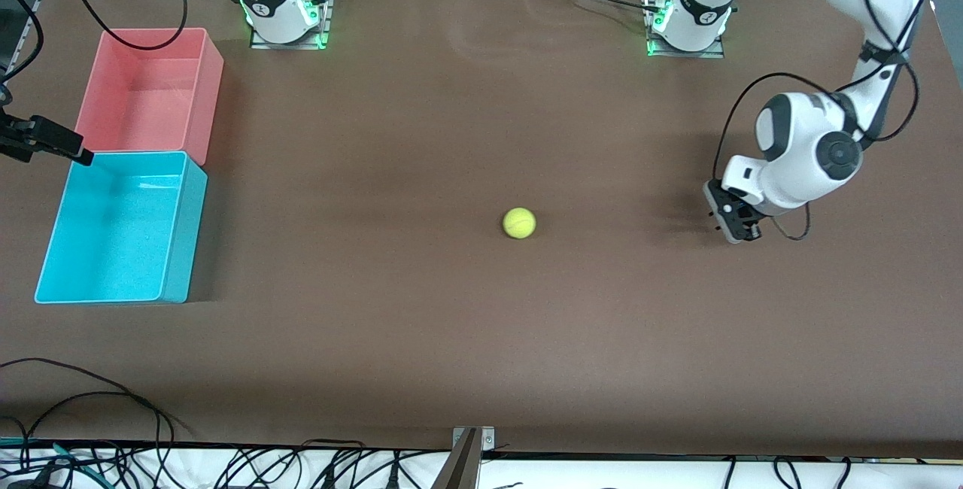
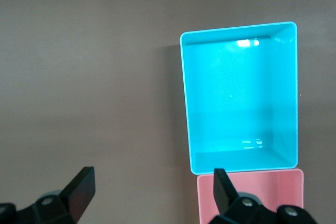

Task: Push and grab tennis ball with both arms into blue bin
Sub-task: 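Lift the left gripper away while the right gripper reaches toward the ball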

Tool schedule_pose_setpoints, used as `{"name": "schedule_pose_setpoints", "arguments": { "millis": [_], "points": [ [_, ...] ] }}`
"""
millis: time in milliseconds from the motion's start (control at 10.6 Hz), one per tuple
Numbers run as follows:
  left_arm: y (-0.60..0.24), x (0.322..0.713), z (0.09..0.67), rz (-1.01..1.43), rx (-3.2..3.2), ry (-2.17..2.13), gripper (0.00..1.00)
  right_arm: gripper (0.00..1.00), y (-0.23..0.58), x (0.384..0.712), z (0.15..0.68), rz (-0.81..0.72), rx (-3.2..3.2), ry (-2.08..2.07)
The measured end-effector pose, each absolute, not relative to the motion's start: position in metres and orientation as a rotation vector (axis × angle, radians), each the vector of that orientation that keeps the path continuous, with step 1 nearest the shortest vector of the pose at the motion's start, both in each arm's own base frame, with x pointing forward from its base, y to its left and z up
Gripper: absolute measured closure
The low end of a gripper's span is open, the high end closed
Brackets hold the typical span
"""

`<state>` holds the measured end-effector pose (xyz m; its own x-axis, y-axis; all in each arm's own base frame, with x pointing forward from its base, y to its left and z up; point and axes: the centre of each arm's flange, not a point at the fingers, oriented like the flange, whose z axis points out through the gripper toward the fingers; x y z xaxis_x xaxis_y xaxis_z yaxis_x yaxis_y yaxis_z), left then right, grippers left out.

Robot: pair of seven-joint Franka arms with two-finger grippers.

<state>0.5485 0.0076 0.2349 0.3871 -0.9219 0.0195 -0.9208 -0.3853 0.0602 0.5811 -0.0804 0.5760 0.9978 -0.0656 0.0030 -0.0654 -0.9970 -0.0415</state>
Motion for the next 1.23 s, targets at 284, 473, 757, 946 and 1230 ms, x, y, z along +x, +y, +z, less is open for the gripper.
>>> {"name": "schedule_pose_setpoints", "arguments": {
  "millis": [284,473,757,946,1230],
  "points": [
    [0.040,0.543,0.271,-0.020,2.624,-1.645,0.22,0.00,-0.072,0.584,0.569,0.013,-3.098,0.078],
    [0.039,0.538,0.283,0.001,2.631,-1.653,0.00,0.00,-0.051,0.592,0.556,0.046,-3.099,0.025],
    [0.036,0.539,0.345,0.148,2.681,-1.695,0.00,0.00,-0.048,0.593,0.554,0.051,-3.099,0.018],
    [0.036,0.532,0.396,0.259,2.716,-1.719,0.00,0.00,-0.045,0.594,0.555,0.051,-3.100,0.006],
    [0.036,0.526,0.417,0.309,2.732,-1.726,0.00,0.00,-0.043,0.594,0.553,0.057,-3.098,-0.052]
  ]
}}
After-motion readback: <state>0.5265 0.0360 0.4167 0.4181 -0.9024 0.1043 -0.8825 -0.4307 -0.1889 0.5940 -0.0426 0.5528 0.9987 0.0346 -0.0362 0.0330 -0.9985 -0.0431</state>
